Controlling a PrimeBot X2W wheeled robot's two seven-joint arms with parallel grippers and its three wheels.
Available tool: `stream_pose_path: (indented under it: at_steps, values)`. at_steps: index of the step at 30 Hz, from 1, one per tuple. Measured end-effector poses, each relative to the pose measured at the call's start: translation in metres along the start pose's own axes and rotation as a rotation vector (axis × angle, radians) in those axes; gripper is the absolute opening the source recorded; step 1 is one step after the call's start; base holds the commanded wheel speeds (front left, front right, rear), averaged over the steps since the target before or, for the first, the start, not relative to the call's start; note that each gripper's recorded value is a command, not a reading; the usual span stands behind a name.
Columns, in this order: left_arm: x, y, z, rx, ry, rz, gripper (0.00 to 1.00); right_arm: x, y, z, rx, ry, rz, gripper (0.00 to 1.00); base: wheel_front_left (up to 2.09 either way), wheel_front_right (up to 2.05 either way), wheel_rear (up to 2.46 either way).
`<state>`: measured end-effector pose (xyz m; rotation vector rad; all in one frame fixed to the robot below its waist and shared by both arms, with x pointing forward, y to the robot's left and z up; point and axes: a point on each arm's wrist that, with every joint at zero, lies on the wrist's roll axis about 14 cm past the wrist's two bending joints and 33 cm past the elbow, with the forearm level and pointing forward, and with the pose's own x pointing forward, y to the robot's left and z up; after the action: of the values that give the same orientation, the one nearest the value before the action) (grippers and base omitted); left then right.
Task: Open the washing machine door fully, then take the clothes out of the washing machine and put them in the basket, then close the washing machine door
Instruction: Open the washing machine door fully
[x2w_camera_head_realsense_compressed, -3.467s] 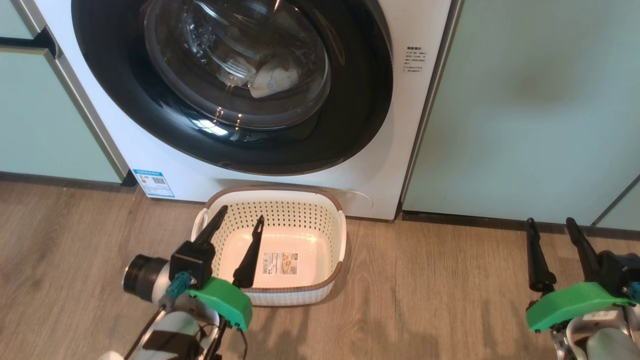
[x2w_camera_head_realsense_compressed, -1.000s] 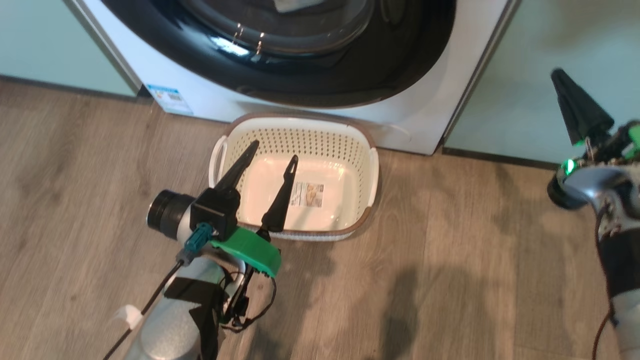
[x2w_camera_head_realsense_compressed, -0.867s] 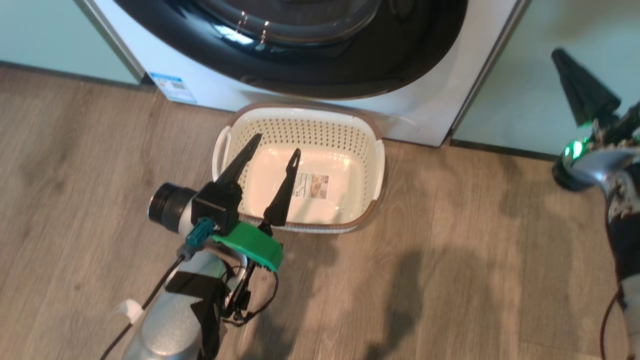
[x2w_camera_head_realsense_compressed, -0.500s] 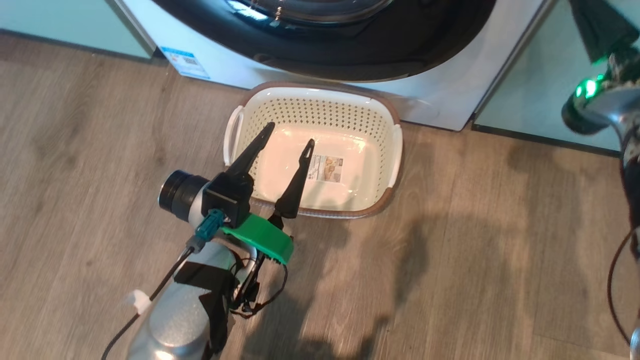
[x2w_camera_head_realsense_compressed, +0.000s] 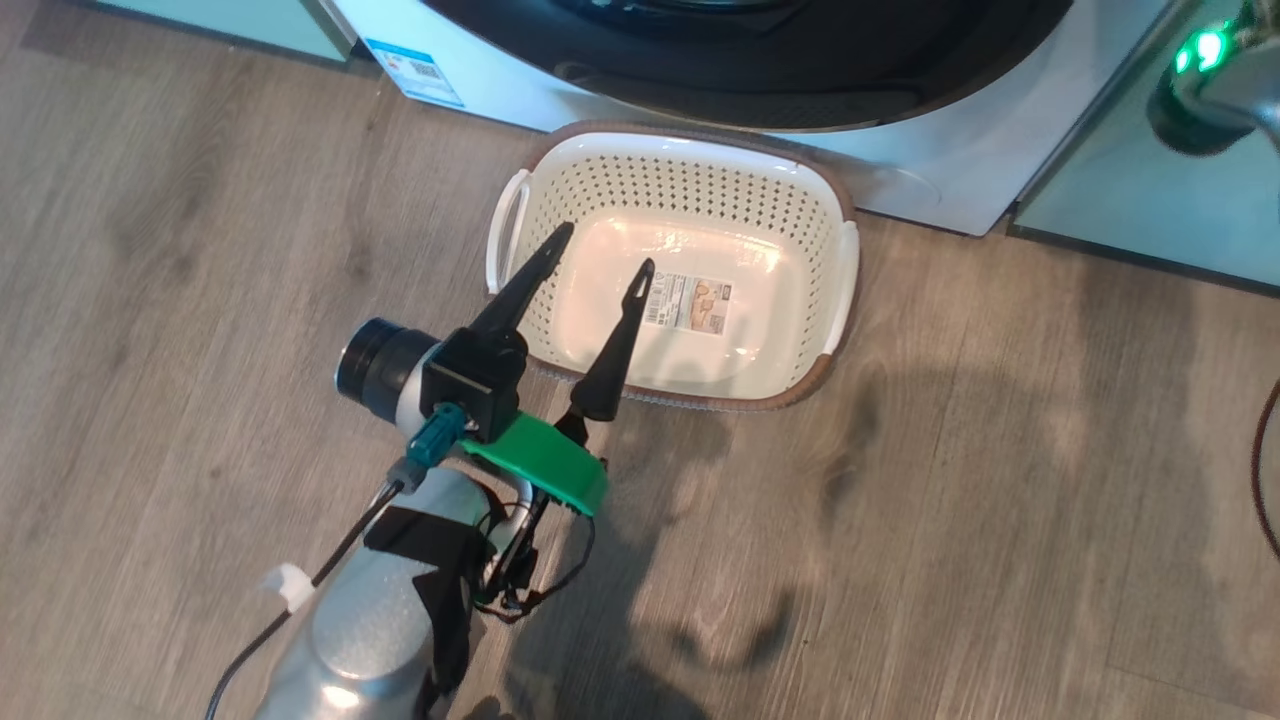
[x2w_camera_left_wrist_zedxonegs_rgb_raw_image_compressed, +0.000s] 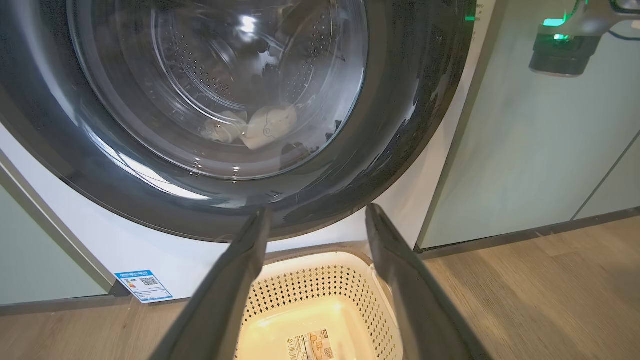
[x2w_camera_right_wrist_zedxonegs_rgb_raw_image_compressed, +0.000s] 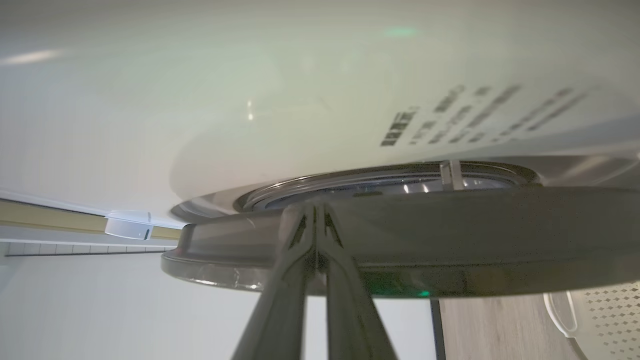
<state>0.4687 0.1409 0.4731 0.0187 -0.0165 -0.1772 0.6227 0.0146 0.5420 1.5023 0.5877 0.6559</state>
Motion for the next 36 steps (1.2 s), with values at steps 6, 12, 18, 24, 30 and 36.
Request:
stream_pose_path:
  at_steps: [6, 12, 18, 24, 30, 36]
  values:
    - [-0.001, -0.002, -0.005, -0.013, 0.012, 0.001, 1.0, 0.015, 0.005, 0.001, -0.016, 0.017, 0.004, 0.0, 0.0, 0.0, 0.0]
    - [0.002, 0.003, -0.003, -0.018, 0.006, 0.016, 1.0, 0.024, 0.0, -0.003, -0.026, 0.038, -0.009, 0.0, 0.0, 0.0, 0.0]
    - [0.003, 0.0, -0.004, -0.016, 0.007, 0.012, 1.0, 0.026, -0.008, -0.003, -0.033, 0.046, -0.031, 0.0, 0.0, 0.0, 0.0]
    - [0.003, 0.0, -0.004, -0.016, 0.007, 0.011, 1.0, 0.026, -0.009, -0.004, -0.038, 0.051, -0.035, 0.0, 0.0, 0.0, 0.0]
    - [0.004, -0.003, -0.005, -0.02, 0.007, 0.004, 1.0, 0.024, -0.007, -0.005, -0.071, 0.058, -0.037, 0.0, 0.0, 0.0, 0.0]
    - [0.006, -0.005, -0.004, -0.023, 0.004, -0.002, 1.0, 0.023, -0.001, -0.008, -0.093, 0.073, -0.019, 0.0, 0.0, 0.0, 0.0]
